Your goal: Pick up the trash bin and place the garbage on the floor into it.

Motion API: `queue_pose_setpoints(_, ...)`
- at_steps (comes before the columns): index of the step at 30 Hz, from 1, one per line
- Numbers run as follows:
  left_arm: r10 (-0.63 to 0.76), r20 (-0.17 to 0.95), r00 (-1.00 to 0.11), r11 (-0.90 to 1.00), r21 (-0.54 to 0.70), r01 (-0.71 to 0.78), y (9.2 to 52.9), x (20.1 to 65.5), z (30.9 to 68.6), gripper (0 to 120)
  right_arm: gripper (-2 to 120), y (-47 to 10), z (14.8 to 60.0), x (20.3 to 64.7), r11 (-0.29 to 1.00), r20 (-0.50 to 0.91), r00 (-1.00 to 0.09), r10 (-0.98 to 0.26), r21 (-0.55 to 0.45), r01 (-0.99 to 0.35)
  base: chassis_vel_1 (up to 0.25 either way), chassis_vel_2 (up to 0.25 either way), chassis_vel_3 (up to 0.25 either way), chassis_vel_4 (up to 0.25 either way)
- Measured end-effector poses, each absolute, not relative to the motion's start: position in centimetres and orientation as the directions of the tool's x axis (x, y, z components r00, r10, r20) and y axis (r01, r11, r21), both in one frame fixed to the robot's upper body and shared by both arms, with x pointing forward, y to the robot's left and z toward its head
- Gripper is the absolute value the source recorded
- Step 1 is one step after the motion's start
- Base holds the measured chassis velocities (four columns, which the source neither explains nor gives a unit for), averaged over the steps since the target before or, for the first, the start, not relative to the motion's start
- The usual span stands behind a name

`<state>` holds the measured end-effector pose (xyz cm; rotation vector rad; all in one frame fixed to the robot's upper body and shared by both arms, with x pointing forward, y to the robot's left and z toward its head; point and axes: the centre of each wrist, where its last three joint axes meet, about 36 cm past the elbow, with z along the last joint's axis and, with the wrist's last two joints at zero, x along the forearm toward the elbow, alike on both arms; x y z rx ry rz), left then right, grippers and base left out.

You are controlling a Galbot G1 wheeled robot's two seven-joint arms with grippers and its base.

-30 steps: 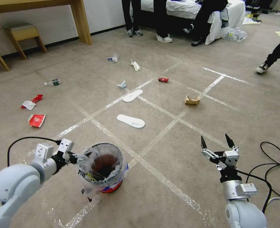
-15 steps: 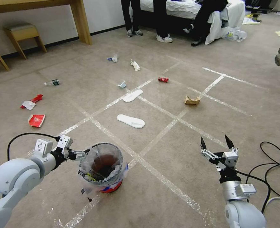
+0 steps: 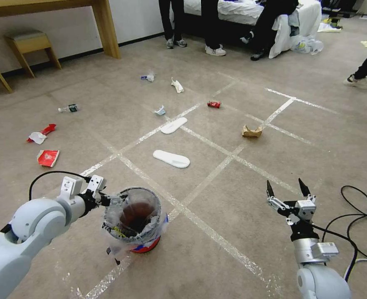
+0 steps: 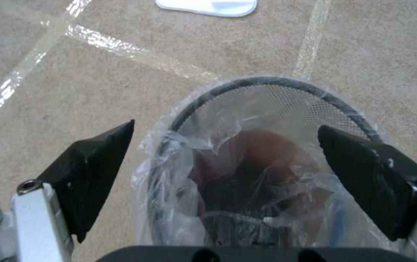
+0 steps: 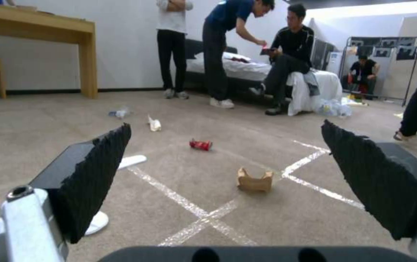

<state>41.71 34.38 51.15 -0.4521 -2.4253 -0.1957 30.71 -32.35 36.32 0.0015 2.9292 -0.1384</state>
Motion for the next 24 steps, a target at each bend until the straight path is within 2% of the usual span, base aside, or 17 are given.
queue_pose_setpoints(24, 0.276, 0.672, -0.688, 0.936, -0.023, 0.353, 33.2, 42.2, 46.5, 100, 100, -32.4, 35.8, 31.3, 0.996, -0.203, -0.979, -0.003, -0.085, 0.014, 0.000, 0.000, 0.000, 0.000)
